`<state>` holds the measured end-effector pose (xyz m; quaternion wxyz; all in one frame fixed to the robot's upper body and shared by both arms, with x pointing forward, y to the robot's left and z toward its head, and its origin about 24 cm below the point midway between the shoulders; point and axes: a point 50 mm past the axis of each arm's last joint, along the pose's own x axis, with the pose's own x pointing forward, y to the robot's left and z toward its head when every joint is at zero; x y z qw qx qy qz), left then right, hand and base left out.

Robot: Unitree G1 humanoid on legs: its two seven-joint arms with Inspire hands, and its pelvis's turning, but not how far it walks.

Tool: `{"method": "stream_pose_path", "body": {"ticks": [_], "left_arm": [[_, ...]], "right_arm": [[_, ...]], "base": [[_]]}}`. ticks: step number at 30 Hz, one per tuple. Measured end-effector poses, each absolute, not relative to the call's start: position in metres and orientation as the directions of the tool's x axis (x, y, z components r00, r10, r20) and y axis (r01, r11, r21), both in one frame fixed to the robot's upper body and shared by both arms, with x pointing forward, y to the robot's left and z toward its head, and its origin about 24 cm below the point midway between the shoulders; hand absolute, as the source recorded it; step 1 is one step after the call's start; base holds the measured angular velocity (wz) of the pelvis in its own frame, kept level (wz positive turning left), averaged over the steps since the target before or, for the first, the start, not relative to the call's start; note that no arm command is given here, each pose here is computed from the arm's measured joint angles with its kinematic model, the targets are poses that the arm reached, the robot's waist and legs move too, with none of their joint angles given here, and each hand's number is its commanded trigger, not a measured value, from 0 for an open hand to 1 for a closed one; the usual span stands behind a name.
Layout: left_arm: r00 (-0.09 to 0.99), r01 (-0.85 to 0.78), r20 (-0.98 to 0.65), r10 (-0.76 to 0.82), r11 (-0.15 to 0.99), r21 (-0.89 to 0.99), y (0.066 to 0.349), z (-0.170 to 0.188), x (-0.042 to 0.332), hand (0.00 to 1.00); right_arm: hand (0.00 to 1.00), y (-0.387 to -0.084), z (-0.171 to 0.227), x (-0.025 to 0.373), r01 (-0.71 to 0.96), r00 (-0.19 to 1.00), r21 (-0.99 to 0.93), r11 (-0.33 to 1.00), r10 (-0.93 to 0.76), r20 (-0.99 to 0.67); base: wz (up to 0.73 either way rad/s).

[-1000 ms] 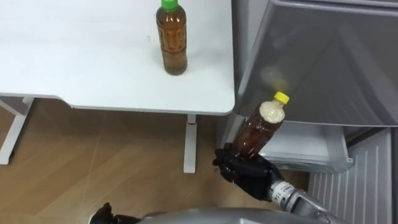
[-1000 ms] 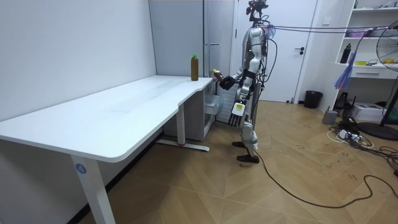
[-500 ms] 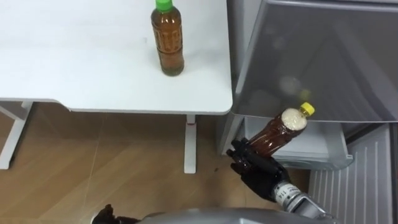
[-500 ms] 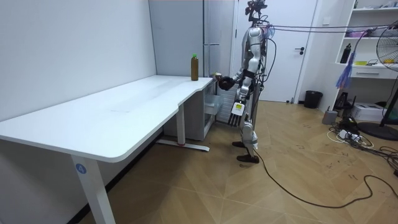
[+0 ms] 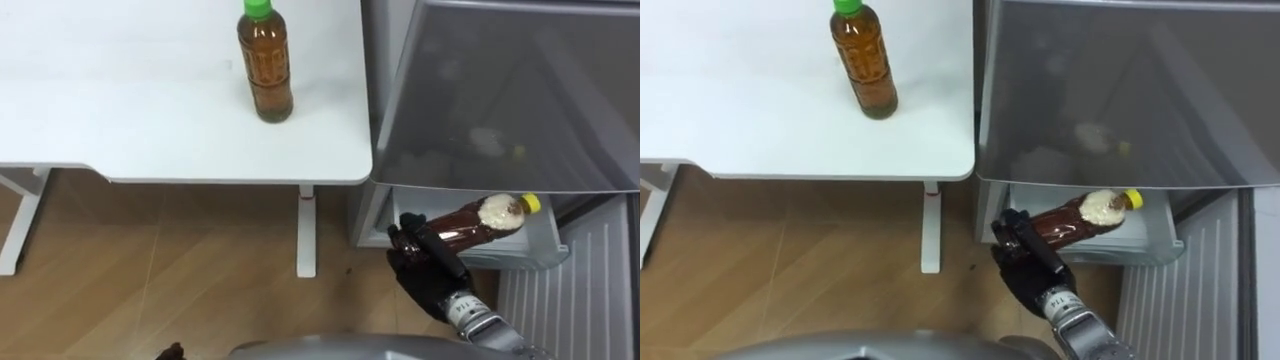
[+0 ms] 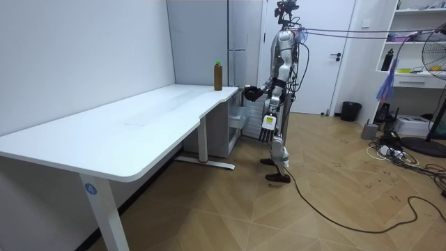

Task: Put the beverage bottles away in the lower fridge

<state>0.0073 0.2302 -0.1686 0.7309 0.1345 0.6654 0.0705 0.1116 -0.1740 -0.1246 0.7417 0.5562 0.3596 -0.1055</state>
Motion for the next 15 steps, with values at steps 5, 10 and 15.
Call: {"method": "stream_pose_path", "body": {"ticks": [5, 10, 15], "left_arm": [[0.066, 0.150, -0.967, 0.245, 0.956, 0.253, 0.222, -0.171, -0.004, 0.00], [0.035, 0.149, -0.978, 0.207, 0.966, 0.210, 0.217, -0.171, -0.010, 0.00], [0.016, 0.150, -0.981, 0.193, 0.970, 0.193, 0.216, -0.171, -0.016, 0.00]], "right_arm": [[1.00, -0.179, -0.122, 0.117, 0.577, 0.754, 0.772, 0.265, 0.191, -0.629], [1.00, -0.183, -0.121, 0.120, 0.593, 0.767, 0.780, 0.202, 0.152, -0.623], [1.00, -0.184, -0.120, 0.126, 0.600, 0.769, 0.776, 0.194, 0.127, -0.627]], "base": [[0.10], [0.09], [0.00]]}}
